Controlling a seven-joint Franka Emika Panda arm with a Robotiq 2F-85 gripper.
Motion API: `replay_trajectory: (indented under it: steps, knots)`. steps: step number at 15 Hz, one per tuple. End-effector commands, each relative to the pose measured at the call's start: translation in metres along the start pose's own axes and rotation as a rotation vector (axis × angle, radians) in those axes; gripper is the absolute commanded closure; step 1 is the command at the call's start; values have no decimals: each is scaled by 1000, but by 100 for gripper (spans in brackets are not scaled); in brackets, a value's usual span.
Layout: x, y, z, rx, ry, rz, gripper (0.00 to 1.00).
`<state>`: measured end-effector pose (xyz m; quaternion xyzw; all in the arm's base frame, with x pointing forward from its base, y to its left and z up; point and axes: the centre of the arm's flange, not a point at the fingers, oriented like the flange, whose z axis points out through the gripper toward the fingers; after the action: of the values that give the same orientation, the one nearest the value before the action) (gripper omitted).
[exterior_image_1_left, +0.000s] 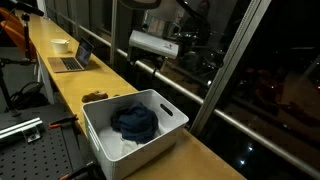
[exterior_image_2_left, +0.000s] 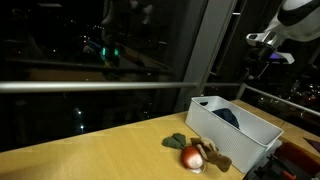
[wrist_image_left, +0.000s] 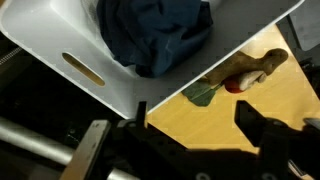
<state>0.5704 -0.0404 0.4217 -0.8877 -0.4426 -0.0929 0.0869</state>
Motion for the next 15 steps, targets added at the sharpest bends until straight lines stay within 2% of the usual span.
replay_trajectory:
  steps: [1, 6, 9, 13, 15]
  knots:
    - [47, -34, 31, -19, -60, -76, 0]
    - [91, -86, 101, -35, -178, -219, 0]
    - [97, -101, 133, -44, -221, -267, 0]
    - [98, -108, 159, -31, -262, -295, 0]
    - [96, -111, 167, 0, -245, -299, 0]
